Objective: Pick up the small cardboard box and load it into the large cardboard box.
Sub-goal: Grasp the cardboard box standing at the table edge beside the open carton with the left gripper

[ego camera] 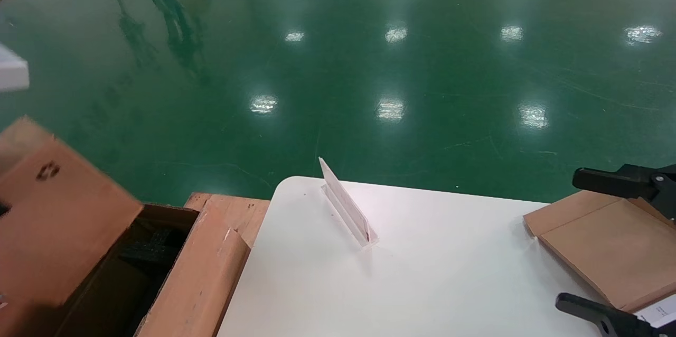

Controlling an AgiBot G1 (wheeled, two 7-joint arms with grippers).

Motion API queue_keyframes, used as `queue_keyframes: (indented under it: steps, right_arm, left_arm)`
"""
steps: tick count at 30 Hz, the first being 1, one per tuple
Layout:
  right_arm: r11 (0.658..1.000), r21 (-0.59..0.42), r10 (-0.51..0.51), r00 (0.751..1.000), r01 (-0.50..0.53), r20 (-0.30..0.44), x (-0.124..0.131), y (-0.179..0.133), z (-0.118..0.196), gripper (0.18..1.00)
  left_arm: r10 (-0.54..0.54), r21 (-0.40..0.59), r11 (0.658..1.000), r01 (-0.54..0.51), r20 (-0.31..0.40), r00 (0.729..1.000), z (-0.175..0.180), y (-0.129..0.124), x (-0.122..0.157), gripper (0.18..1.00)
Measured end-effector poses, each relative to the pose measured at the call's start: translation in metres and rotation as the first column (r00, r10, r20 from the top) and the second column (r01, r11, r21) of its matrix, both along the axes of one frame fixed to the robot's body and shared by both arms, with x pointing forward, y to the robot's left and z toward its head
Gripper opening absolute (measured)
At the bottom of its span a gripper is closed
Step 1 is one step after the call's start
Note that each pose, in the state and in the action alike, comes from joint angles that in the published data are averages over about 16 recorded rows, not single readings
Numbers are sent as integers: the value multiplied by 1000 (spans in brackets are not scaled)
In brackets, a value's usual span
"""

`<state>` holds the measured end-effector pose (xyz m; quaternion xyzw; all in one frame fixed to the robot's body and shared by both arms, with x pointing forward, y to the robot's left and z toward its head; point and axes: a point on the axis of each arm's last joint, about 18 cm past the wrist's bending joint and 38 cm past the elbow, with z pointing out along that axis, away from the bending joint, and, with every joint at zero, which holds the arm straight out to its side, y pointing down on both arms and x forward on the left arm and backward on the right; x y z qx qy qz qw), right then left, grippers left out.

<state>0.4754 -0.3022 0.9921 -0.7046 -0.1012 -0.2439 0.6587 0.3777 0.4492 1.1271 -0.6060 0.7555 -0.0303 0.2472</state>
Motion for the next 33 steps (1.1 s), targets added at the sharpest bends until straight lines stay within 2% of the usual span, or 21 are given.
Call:
queue_keyframes:
  steps: [6,15,33]
  right_arm:
    - [1000,0,0,1000,0,0,0,0,0,984]
    - [1000,0,0,1000,0,0,0,0,0,989]
    - [1000,0,0,1000,0,0,0,0,0,995]
  left_arm:
    - [57,-89,994,-63,-68,996,-25,18,-2,333]
    - [117,-187,972,-140,-129,985,-54,44,4,332]
    - [151,-261,947,-187,-149,977,-90,78,31,331]
